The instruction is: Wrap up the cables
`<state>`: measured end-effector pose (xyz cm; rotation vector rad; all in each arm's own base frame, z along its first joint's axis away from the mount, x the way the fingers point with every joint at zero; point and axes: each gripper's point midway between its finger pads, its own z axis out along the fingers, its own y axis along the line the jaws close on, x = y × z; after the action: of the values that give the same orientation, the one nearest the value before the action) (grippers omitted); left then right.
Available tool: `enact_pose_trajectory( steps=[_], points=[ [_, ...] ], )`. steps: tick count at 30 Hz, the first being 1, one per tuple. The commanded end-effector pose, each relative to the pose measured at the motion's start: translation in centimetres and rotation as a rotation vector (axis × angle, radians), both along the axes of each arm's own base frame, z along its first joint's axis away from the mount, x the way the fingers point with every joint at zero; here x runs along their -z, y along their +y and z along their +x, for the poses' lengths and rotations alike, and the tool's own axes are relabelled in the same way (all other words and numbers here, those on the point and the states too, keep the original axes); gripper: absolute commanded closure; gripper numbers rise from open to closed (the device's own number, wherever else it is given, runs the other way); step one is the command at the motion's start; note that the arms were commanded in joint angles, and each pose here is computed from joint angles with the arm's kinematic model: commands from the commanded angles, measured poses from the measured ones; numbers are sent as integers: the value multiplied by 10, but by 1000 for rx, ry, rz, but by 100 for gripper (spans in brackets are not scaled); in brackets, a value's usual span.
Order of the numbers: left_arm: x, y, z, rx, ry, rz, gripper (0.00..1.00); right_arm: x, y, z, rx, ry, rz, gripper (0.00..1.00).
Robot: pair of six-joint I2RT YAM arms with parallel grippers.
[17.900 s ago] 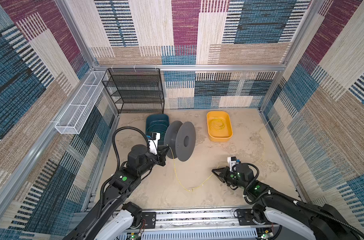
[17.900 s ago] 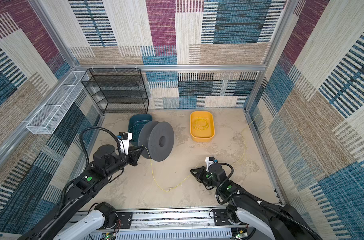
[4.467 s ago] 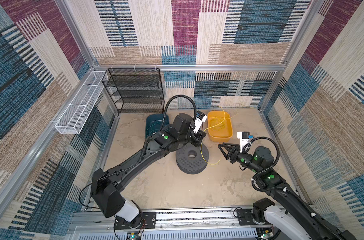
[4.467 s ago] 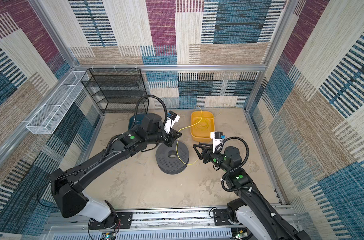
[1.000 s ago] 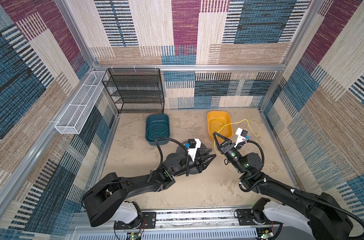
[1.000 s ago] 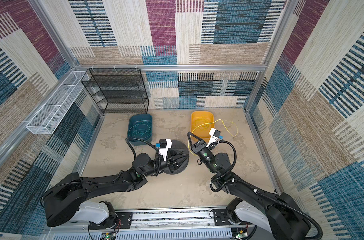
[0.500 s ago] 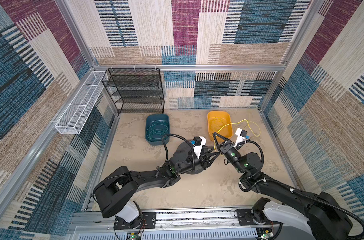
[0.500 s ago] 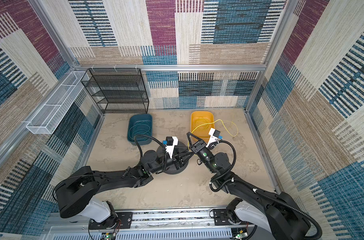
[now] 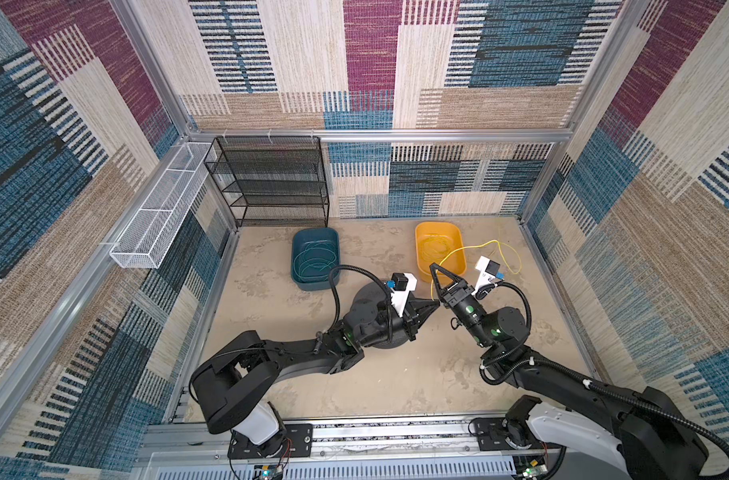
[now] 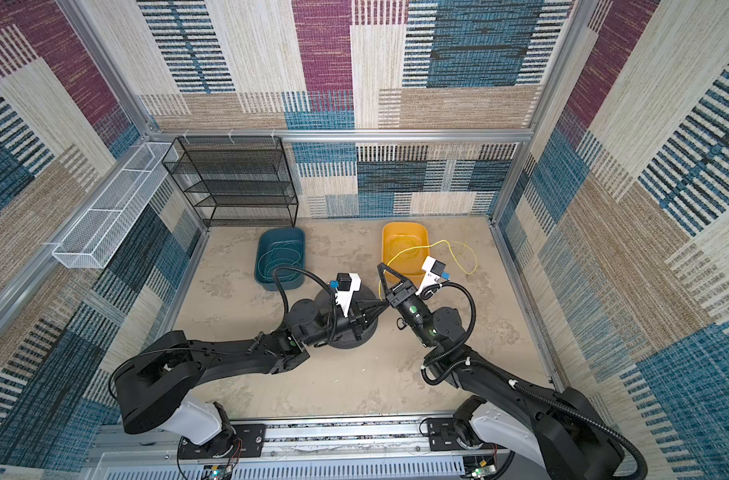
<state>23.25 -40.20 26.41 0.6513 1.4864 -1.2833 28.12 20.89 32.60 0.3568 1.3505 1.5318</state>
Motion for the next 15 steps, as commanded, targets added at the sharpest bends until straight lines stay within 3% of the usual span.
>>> enact_pose_trajectory(
  steps=[1, 11, 15],
  points=[
    [2, 5, 2, -24, -6, 72, 100, 0, -1, 3, 30, -9, -61, 100],
    [43, 43, -17, -11, 96, 536, 100, 43, 2, 26, -10, 57, -377, 100],
    [48, 58, -22, -8, 131, 663, 100, 56, 2, 22, -23, 58, -473, 96]
  ],
)
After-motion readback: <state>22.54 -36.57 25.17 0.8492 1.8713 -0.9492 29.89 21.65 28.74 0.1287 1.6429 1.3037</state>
